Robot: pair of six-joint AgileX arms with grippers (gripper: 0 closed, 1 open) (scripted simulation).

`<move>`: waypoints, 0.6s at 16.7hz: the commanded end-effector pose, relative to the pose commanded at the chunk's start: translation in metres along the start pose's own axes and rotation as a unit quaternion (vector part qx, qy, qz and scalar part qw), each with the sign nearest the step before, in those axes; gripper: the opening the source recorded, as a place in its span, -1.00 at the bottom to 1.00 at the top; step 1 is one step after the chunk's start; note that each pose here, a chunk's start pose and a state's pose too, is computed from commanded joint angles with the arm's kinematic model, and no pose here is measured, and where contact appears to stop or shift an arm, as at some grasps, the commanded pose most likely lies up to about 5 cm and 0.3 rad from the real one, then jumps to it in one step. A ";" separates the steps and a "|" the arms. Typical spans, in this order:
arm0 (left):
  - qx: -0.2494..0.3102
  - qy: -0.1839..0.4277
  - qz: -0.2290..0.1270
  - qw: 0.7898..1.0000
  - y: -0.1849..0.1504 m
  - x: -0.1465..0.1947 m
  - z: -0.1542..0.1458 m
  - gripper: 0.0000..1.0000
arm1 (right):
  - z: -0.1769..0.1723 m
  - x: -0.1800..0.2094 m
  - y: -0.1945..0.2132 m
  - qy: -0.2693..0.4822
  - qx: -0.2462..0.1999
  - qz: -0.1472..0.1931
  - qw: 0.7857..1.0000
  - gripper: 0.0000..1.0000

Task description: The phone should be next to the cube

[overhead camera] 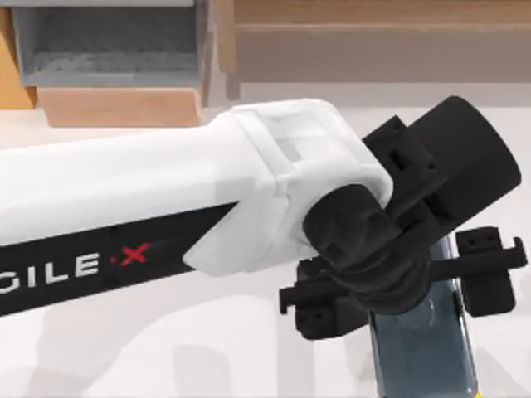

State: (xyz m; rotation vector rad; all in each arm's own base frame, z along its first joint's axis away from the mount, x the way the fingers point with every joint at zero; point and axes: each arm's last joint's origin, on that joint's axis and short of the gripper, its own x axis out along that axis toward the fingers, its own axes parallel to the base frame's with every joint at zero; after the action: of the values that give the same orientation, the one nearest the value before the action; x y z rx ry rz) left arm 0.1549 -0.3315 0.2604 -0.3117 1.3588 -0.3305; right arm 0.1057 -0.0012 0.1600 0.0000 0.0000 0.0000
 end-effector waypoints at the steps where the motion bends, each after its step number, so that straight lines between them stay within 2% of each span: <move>1: 0.000 0.003 0.006 1.000 0.003 0.004 -0.002 -1.00 | 0.000 0.000 0.000 0.000 0.000 0.000 1.000 1.00; 6: 0.002 0.019 0.048 0.999 0.019 0.030 -0.010 -1.00 | 0.000 0.000 0.000 0.000 0.000 0.000 1.000 1.00; 10: 0.003 0.042 0.102 0.994 0.039 0.060 -0.021 -1.00 | 0.000 0.000 0.000 0.000 0.000 0.000 1.000 1.00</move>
State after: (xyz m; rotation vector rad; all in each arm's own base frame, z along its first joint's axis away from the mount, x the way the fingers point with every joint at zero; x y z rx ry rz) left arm 0.1472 -0.3205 0.1874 -0.1534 1.4581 -0.1797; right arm 0.1057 -0.0012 0.1600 0.0000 0.0000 0.0000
